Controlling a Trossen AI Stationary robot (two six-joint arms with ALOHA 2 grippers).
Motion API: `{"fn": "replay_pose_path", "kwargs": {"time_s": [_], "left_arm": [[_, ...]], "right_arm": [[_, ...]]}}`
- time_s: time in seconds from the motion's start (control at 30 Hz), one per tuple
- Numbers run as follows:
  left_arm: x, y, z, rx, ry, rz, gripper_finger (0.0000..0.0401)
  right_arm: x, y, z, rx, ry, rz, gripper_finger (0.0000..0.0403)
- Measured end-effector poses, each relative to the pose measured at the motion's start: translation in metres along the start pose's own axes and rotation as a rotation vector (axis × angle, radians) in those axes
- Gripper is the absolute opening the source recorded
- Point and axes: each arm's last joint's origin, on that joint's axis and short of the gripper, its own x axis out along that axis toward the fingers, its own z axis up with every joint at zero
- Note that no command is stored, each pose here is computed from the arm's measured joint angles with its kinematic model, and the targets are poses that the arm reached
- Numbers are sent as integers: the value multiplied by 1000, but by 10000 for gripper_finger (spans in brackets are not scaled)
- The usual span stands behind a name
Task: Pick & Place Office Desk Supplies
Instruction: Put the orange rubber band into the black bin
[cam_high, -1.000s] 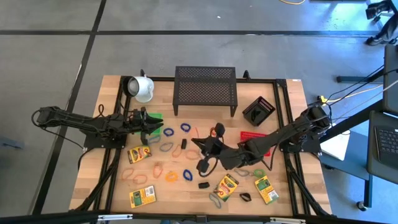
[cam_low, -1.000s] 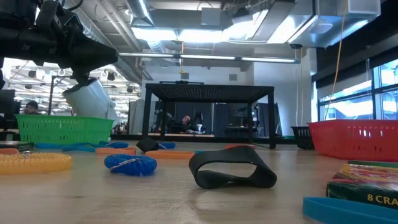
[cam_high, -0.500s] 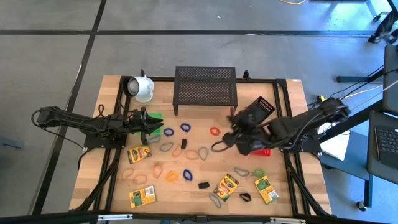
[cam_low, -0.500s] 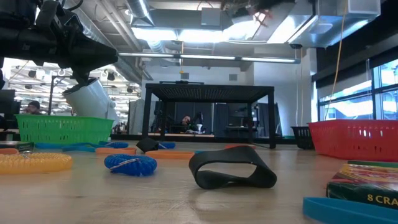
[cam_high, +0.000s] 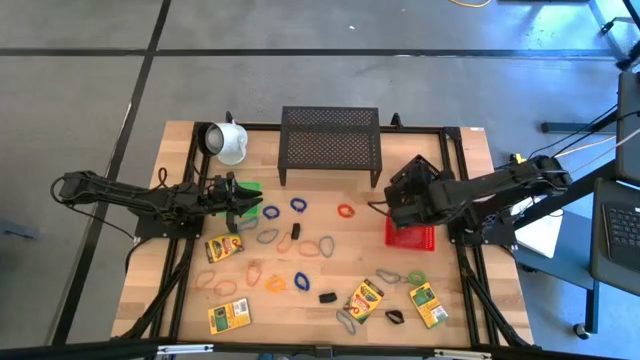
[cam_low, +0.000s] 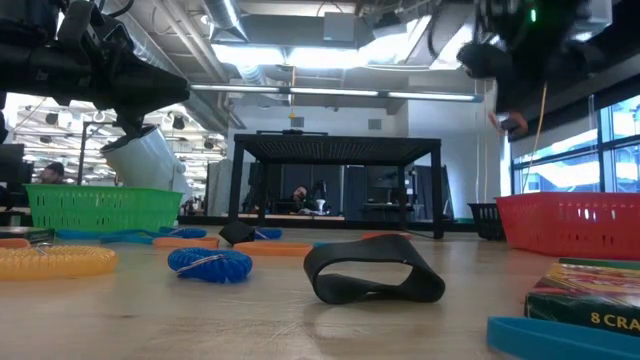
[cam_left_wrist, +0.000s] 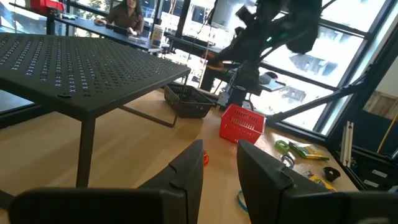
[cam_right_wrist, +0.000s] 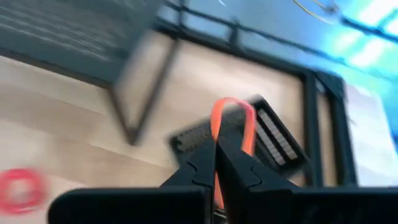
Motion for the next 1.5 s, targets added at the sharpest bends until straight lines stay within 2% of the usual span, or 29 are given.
{"fn": "replay_pose_path", "kwargs": {"time_s": [0.13, 0.3, 0.5, 0.67, 0.9, 1.1, 1.5], "left_arm": [[0, 0, 0, 0, 0, 0, 91], [0, 0, 0, 0, 0, 0, 91], [0, 0, 0, 0, 0, 0, 91], [0, 0, 0, 0, 0, 0, 91], [0, 0, 0, 0, 0, 0, 91], [0, 0, 0, -1, 0, 0, 91], [0, 0, 0, -1, 0, 0, 91]], "right_arm": [[30, -11, -14, 21, 104, -128, 11], [57, -17, -31, 44, 191, -185, 11], [75, -17, -39, 60, 176, -171, 11], [84, -15, -39, 99, 117, -148, 11], [93, -9, -40, 119, 106, -93, 16], [95, -8, -38, 106, 102, -87, 61], [96, -8, -37, 97, 121, -87, 202]]}}
